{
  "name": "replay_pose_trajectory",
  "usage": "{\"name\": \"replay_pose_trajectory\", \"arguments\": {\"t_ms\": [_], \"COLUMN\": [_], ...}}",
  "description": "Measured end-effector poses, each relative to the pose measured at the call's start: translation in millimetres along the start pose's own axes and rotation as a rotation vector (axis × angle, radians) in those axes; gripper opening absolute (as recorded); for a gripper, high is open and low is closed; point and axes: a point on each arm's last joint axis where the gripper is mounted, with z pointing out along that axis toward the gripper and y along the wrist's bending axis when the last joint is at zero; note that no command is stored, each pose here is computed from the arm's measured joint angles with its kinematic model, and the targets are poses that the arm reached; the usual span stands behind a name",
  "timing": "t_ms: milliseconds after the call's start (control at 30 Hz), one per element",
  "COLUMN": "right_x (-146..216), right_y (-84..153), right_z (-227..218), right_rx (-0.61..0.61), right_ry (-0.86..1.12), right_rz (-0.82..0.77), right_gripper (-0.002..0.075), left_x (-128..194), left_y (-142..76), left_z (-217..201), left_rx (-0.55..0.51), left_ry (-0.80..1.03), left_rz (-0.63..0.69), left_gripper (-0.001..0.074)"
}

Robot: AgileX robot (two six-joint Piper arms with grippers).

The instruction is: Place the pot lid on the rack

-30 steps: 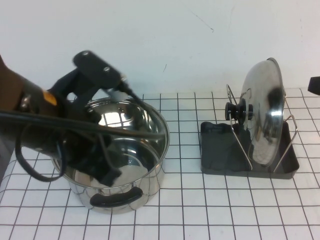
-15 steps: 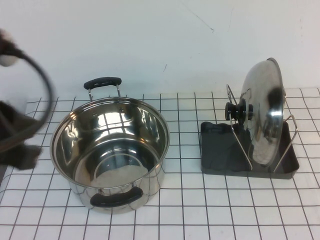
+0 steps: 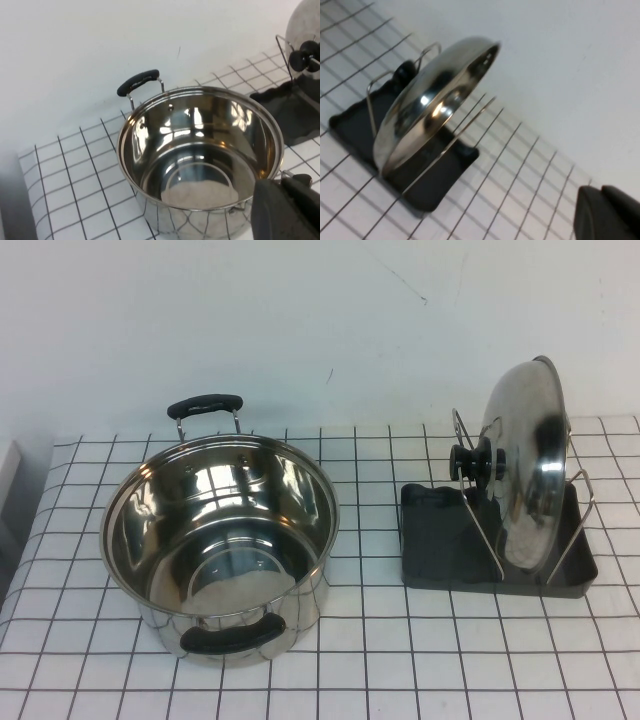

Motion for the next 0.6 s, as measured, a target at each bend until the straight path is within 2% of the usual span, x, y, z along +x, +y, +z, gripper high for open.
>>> {"name": "replay_pose_trajectory", "arguments": {"t_ms": [233, 467, 600], "right_x": [13, 67, 98], "right_y": [16, 55, 80], "right_z": [-27, -30, -35], "right_rx": [0.135, 0.209, 0.233], "right_ry": [-0.161, -0.221, -0.262], "right_rz": [-0.086, -0.100, -0.094], "right_gripper": [0.0002, 0.0001, 0.0001], "left_x": [55, 89, 101], "left_y": [-2, -3, -4], "left_z": [4, 6, 10], "left_rx": [-0.001, -0.023, -0.018], "left_ry": [-0.165, -0.379, -0.381], "left_rz": [-0.001, 0.096, 0.099], "left_gripper": [-0.0001, -0.0001, -0.0001]}}
